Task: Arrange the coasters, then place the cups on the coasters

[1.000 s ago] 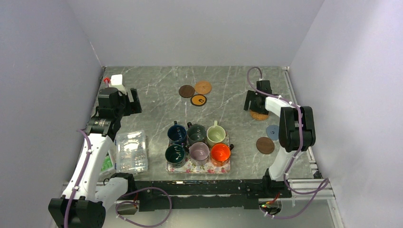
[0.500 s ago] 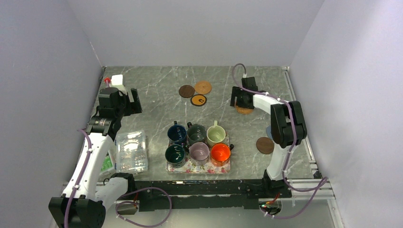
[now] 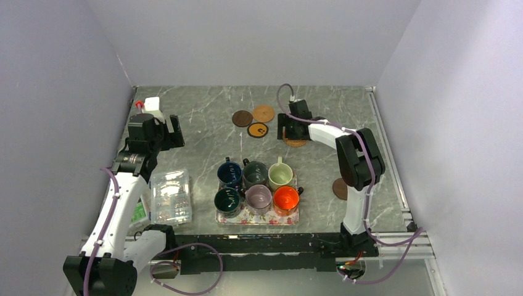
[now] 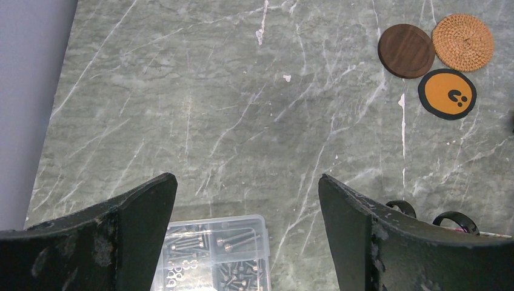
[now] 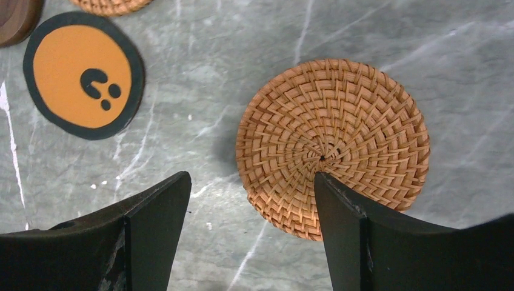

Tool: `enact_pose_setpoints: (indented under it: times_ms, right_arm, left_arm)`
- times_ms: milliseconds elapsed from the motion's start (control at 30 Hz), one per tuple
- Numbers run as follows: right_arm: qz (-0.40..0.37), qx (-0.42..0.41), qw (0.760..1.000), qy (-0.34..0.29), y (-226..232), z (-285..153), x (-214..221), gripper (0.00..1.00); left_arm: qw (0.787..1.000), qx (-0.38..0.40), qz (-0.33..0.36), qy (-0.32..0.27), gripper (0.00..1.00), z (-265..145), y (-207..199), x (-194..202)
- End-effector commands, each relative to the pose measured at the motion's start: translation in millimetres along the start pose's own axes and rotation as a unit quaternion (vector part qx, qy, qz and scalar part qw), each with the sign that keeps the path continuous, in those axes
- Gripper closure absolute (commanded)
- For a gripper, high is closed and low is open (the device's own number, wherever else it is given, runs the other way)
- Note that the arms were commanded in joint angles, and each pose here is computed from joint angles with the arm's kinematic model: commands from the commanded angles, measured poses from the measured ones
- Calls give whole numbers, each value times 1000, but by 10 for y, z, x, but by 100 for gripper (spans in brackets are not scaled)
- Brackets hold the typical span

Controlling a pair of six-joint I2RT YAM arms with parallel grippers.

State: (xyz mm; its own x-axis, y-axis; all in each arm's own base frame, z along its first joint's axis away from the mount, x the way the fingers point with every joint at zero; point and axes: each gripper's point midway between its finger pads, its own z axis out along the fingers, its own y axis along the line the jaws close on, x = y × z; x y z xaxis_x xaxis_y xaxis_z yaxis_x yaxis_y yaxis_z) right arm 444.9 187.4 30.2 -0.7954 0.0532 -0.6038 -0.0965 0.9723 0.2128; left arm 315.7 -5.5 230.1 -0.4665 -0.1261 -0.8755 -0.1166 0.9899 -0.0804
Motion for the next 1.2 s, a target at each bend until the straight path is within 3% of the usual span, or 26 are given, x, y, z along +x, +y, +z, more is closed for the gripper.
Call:
enact_pose_setpoints:
  times_ms: [0,633,800,933,1167]
  right_arm:
    - [-1,11,997,72,31,-62,501,22]
    - [-26,-14,996,83,238,-443,636,22]
    - [-47,-18,998,48,317,-649,294,19]
    - [-54,2,999,2,310,-904,-46,8]
    - [-39,92,994,-51,-91,-1416,-182,0]
  left_arm:
    - [1000,2,-10,-18,6,-13,-6,-86]
    - [1000,0,-11,-13,6,11,-4,-66]
    - [1000,1,-11,-9,6,32,-9,-49]
    - [1000,4,-9,-9,6,20,-17,-53]
    - [1000,3,-11,-11,6,5,-12,-60]
